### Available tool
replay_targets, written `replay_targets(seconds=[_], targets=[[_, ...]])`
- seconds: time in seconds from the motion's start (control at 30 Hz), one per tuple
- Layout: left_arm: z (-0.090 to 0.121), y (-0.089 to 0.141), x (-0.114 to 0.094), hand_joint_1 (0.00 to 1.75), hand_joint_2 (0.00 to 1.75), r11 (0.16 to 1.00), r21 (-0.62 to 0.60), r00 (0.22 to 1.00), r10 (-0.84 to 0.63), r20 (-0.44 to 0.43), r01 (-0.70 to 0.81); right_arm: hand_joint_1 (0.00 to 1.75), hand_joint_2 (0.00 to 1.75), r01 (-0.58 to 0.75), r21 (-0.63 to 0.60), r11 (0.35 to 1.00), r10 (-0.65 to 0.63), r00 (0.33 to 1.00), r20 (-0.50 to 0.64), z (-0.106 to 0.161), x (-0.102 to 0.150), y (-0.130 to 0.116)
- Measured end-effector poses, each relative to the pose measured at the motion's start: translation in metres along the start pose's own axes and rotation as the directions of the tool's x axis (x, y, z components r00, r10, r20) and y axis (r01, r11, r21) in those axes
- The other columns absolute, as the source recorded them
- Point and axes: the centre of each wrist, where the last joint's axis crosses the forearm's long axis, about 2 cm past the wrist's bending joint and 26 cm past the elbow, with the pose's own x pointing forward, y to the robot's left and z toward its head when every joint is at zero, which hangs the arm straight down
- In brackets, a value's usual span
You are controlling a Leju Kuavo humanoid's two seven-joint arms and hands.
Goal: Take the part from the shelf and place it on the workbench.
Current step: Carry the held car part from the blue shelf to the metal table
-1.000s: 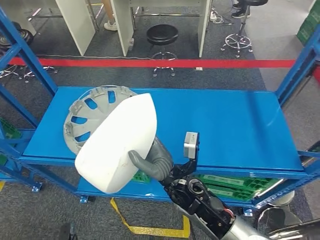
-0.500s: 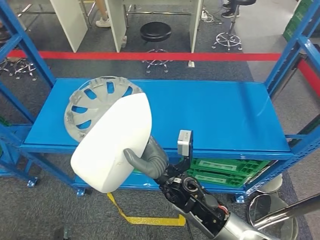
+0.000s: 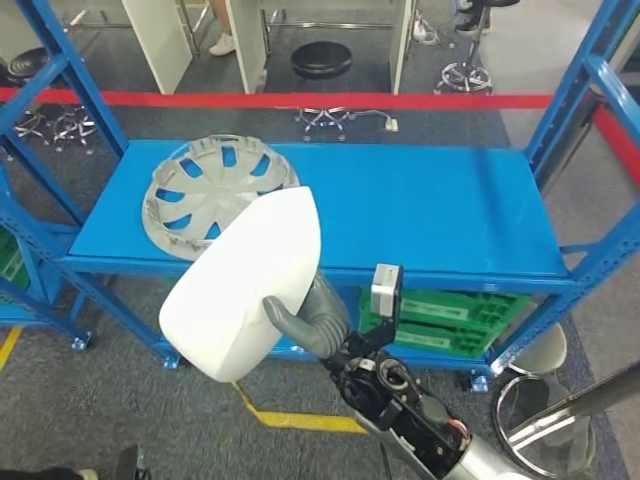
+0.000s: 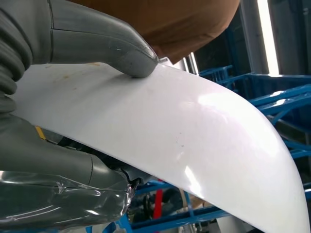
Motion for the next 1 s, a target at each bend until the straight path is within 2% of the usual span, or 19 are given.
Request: replay_targets(seconds=[1.0], targets=[[0.000, -0.001, 0.000, 0.00, 1.75, 1.000, 0.004, 1.000, -0.008, -0.014, 0.008, 1.73, 1.75, -0.031, -0.045, 0.998, 0.031, 0.999, 0.005, 0.009, 0.001, -0.003]])
